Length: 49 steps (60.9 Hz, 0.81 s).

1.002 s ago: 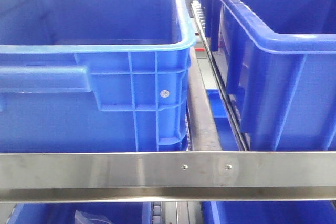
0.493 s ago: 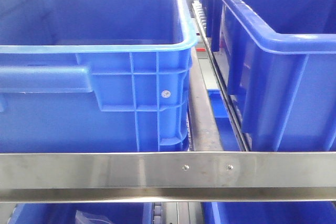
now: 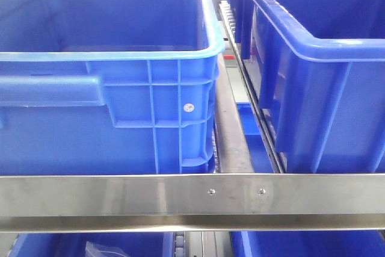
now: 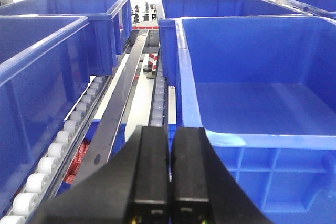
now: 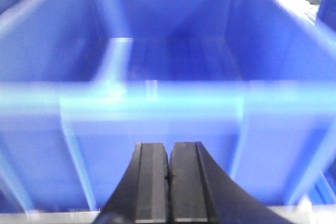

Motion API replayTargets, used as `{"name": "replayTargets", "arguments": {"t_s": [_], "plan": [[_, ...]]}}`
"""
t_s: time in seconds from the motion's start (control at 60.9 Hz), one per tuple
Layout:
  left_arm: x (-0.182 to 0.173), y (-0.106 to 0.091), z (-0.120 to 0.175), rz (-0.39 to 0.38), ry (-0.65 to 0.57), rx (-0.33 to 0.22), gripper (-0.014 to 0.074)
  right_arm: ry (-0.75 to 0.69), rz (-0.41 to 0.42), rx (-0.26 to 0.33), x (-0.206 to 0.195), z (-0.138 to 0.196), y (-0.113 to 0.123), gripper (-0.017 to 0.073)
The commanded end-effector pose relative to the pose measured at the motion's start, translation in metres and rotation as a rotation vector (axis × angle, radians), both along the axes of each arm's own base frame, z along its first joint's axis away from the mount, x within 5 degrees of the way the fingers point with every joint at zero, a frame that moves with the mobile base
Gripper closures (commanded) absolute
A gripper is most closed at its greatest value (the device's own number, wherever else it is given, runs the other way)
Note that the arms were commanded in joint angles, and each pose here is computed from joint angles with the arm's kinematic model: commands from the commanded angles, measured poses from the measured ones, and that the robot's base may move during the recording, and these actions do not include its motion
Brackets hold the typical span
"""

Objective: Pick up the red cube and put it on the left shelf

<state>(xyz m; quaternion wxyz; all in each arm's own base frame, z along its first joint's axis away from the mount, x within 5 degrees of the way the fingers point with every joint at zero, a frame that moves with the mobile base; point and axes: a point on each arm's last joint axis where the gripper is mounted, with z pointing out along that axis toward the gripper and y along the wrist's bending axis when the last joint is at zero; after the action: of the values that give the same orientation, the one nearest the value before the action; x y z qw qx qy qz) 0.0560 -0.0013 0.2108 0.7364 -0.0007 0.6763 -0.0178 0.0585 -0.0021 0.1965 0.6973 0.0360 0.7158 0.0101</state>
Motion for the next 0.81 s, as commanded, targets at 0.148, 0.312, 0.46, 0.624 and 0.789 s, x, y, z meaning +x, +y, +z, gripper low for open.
{"name": "replayTargets", "arguments": {"t_s": [0.148, 0.312, 0.46, 0.624, 0.789], "plan": [[-0.0011, -0.0002, 0.0001, -0.004, -0.075, -0.002, 0.0492, -0.134, -0.006, -0.026, -0.0047, 0.0145, -0.0001, 0.0511], [-0.0011, -0.0002, 0.0001, -0.004, -0.075, -0.002, 0.0492, -0.139, -0.006, -0.025, -0.0046, 0.015, -0.0001, 0.0511], [-0.0011, -0.0002, 0.0001, -0.004, -0.075, -0.002, 0.0492, -0.145, -0.006, -0.026, -0.0047, 0.0155, -0.0001, 0.0511], [-0.0011, -0.0002, 0.0001, -0.004, -0.075, -0.002, 0.0492, -0.147, -0.006, -0.026, -0.0047, 0.0157, -0.0001, 0.0511], [-0.0011, -0.0002, 0.0001, -0.004, -0.075, -0.002, 0.0492, -0.147, -0.006, -0.026, -0.0047, 0.0157, -0.0001, 0.0511]]}}
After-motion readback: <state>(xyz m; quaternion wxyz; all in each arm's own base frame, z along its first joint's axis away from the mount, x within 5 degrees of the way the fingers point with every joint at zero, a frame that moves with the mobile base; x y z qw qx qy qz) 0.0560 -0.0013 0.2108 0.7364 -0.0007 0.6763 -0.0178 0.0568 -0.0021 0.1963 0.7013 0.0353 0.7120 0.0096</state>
